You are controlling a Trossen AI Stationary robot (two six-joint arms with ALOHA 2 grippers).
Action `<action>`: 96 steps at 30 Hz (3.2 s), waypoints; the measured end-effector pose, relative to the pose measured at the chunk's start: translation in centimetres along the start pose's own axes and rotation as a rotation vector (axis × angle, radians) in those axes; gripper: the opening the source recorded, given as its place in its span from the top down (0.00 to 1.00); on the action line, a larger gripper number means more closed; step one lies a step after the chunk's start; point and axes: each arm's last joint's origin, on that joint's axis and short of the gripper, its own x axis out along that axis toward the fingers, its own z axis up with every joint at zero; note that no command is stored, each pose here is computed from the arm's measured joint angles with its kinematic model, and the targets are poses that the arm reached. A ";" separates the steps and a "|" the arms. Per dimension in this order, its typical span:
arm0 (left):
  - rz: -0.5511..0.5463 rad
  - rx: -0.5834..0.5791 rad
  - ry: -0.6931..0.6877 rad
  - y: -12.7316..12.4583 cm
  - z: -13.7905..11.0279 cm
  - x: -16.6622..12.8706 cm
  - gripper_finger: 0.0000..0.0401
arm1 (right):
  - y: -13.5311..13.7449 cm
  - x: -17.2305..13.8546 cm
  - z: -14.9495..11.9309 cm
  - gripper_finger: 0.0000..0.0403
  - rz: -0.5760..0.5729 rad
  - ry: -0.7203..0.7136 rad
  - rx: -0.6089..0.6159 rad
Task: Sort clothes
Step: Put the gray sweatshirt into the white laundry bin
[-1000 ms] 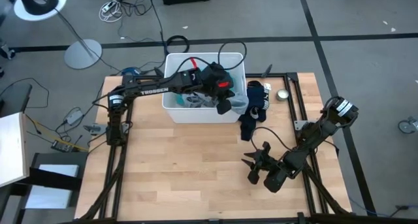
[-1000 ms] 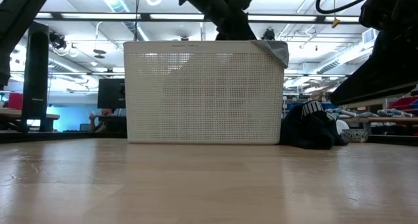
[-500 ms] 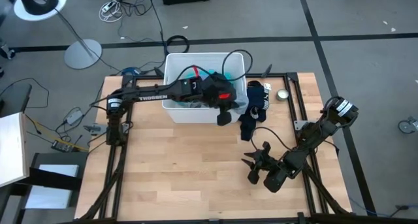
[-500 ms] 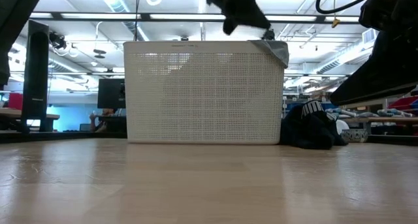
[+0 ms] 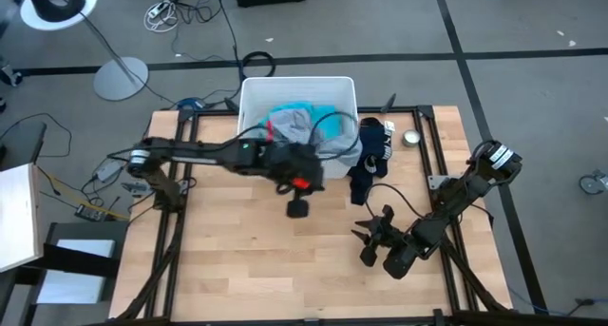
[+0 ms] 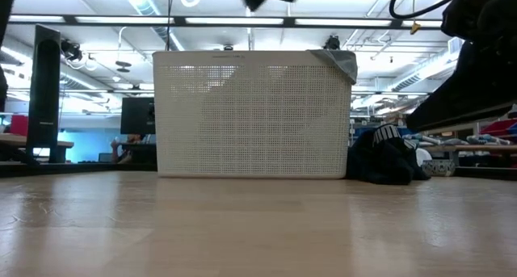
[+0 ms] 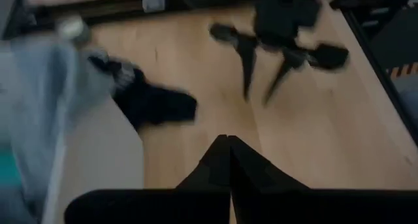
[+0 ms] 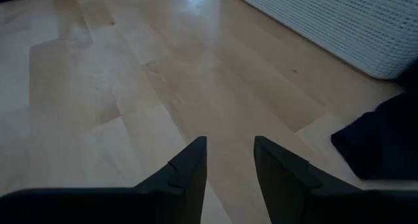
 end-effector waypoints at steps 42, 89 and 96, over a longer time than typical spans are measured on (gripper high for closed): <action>0.151 -0.299 -0.601 -7.4 -24.0 -1.8 1.00 | -9.3 2.8 12.8 0.99 -0.297 -0.121 -0.059; 0.149 -0.300 -0.599 -7.4 -24.0 -1.8 1.00 | -8.2 0.3 14.9 0.71 -0.273 -0.234 -0.520; 0.149 -0.299 -0.600 -7.4 -24.0 -1.8 1.00 | -8.9 1.1 14.9 0.71 -0.337 -0.195 -0.572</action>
